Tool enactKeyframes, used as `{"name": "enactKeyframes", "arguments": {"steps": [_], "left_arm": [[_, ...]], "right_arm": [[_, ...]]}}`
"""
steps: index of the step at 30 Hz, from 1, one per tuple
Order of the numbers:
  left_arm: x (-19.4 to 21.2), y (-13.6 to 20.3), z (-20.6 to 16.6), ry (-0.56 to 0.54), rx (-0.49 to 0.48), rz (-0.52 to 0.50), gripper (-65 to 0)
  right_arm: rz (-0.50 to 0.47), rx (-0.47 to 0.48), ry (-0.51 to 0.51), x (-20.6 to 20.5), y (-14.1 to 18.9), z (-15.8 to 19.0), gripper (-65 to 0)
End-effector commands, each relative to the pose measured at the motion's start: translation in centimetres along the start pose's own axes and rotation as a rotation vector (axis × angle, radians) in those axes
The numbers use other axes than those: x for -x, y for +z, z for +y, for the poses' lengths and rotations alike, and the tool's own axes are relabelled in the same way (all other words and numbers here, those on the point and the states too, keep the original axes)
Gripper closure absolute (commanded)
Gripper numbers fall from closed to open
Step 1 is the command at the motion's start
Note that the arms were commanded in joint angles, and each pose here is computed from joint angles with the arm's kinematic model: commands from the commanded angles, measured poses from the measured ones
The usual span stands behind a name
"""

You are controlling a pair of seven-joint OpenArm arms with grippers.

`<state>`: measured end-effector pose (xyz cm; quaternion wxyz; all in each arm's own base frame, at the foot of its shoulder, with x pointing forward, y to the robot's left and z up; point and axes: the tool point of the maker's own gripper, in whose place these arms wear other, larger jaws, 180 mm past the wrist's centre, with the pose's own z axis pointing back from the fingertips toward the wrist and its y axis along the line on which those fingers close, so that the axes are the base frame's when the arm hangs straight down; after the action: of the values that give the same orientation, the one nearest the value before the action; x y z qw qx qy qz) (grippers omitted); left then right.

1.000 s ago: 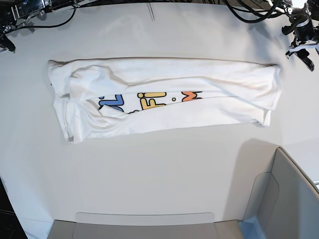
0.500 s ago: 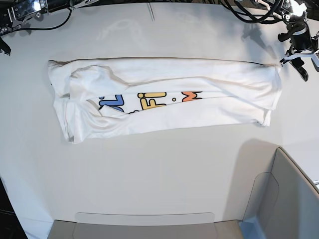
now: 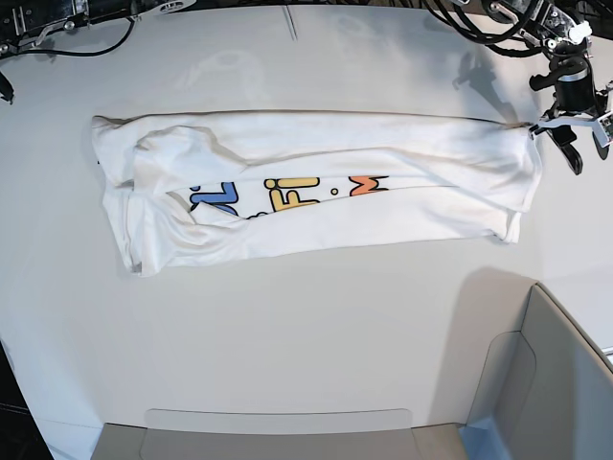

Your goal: Layout the t-shirt on the table in an organized manner, then fold the t-shirt properly

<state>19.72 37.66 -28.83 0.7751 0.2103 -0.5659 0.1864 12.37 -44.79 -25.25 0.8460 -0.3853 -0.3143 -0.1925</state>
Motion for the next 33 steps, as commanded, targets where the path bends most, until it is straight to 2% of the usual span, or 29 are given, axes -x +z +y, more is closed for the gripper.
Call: {"name": "enactKeyframes", "arguments": {"steps": [1, 8, 13, 16, 18, 22, 25, 28, 33], "left_arm": [[-1.7, 0.0, 0.2, -0.006, -0.002, -0.063, -31.8], [-1.5, 0.1, 0.2, -0.001, -0.004, -0.054, -31.8], [0.9, 0.0, 0.4, -0.002, -0.008, 0.087, -31.8], [1.6, 0.0, 0.2, -0.001, -0.003, 0.135, -31.8], [1.9, 0.1, 0.1, 0.001, -0.002, 0.145, -31.8], [1.9, 0.1, 0.0, 0.004, -0.001, 0.148, -31.8], [1.9, 0.1, 0.1, 0.001, -0.003, 0.147, -31.8], [1.9, 0.1, 0.1, 0.0, -0.003, 0.148, -31.8], [1.9, 0.1, 0.1, 0.001, -0.003, 0.149, -31.8]], "right_arm": [[-0.05, 0.022, 0.014, -1.4, 0.4, -0.9, -1.0], [-0.05, 0.026, 0.02, -1.4, 0.4, -1.0, 0.0], [-0.033, 0.032, 0.027, -1.0, 0.3, -1.2, 0.0], [-0.02, 0.036, 0.03, -0.8, 0.2, -1.2, -1.3], [-0.019, 0.044, 0.017, -0.6, 0.3, -1.5, -7.8], [-0.071, 0.04, -0.028, -1.9, 0.3, -1.8, -25.9], [-0.087, 0.043, -0.035, -2.4, 0.3, -2.1, -37.0], [-0.104, 0.046, -0.051, -3.2, 0.3, -2.2, -42.5], [-0.1, 0.041, -0.054, -3.0, 0.2, -1.9, -45.7]]}}
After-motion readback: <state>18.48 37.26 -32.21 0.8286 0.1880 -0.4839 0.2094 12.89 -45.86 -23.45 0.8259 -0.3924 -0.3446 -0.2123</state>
